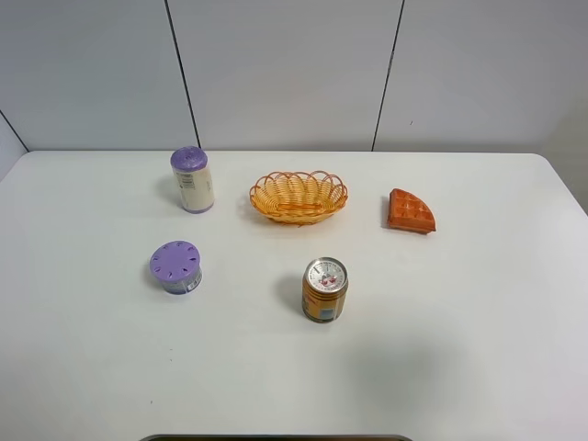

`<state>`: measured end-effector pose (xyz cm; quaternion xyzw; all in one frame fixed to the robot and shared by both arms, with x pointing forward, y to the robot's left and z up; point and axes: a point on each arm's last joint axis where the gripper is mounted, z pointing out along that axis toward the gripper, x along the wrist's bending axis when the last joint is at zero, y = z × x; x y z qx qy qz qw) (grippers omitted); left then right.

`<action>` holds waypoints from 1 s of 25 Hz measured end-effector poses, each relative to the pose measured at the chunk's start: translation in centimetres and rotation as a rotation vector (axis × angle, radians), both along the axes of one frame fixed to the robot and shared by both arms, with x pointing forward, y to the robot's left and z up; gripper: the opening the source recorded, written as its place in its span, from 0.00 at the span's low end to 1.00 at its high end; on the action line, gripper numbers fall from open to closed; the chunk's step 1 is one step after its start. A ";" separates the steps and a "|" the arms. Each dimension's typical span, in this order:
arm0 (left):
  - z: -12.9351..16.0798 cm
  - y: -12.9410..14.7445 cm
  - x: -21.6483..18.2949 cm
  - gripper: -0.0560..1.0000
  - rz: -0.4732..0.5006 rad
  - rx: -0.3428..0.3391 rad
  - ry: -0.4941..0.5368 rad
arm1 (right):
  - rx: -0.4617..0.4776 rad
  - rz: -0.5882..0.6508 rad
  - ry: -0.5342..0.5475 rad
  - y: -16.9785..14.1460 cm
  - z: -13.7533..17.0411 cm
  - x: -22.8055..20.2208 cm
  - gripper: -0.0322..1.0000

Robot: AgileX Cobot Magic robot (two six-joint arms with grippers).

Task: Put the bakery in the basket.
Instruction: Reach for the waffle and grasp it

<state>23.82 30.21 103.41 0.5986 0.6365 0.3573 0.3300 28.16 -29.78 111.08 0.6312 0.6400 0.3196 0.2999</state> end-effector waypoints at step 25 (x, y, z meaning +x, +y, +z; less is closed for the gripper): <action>0.0 0.0 0.0 0.99 0.000 -0.001 0.000 | 0.011 0.036 0.544 2.5 -4.8 28.5 0.92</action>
